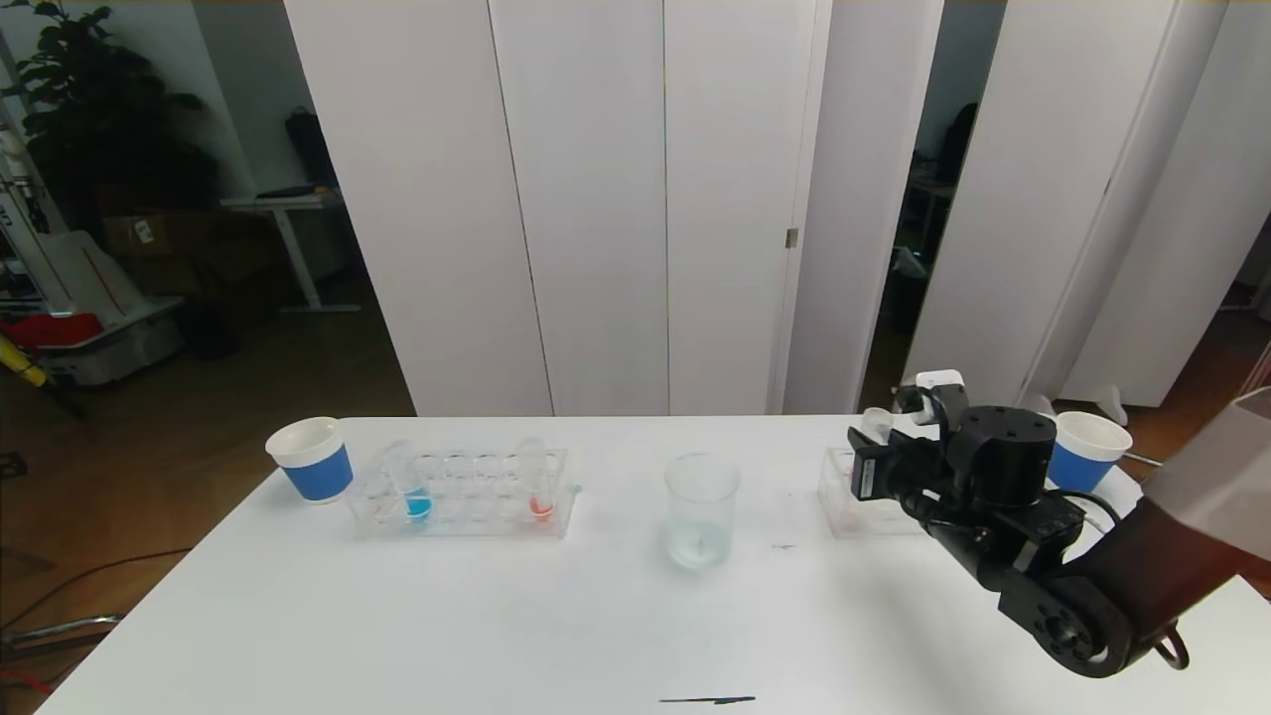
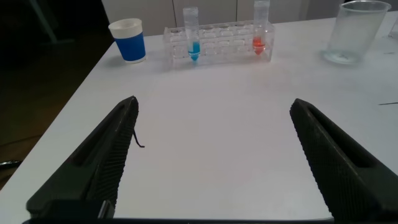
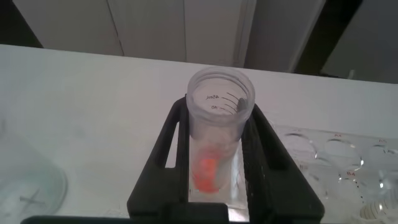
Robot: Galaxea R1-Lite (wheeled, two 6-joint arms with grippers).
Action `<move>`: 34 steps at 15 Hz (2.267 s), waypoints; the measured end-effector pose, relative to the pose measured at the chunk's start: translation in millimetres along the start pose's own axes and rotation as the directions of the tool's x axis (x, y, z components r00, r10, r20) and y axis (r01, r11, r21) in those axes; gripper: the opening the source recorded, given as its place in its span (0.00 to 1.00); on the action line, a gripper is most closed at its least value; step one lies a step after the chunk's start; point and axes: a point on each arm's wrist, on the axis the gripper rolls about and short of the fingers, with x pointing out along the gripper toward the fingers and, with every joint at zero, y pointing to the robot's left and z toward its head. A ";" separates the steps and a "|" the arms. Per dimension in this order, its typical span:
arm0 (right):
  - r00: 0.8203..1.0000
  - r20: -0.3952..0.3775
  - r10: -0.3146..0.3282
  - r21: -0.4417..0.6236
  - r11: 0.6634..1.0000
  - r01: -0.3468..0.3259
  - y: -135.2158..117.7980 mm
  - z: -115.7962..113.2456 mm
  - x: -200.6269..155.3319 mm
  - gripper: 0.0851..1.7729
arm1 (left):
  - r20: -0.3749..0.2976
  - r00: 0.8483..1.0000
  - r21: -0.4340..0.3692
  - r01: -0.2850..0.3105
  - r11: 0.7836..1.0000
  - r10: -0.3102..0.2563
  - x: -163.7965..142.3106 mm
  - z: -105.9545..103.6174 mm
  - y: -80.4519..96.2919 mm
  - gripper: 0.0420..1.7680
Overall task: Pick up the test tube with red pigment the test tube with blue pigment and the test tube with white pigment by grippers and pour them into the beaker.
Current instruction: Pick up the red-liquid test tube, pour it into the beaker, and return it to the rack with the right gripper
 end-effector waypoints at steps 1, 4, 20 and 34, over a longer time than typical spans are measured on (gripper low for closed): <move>0.999 0.034 0.007 0.004 1.000 -0.007 0.2 10.7 -0.5 0.29 | 0.000 1.000 0.000 0.000 1.000 0.000 0.0 0.0 0.0 0.99; 0.996 0.090 0.004 0.002 1.000 -0.004 -1.1 42.6 1.5 0.29 | 0.000 1.000 0.000 0.000 1.000 0.000 0.0 0.0 0.0 0.99; 0.814 0.108 0.570 -0.591 0.696 -0.409 -5.3 122.7 48.1 0.29 | 0.000 1.000 0.000 0.000 1.000 0.000 0.0 0.0 0.0 0.99; 0.604 0.157 0.781 -0.869 0.401 -0.291 27.9 89.4 28.5 0.29 | 0.000 1.000 0.000 0.000 1.000 0.000 0.0 0.0 0.0 0.99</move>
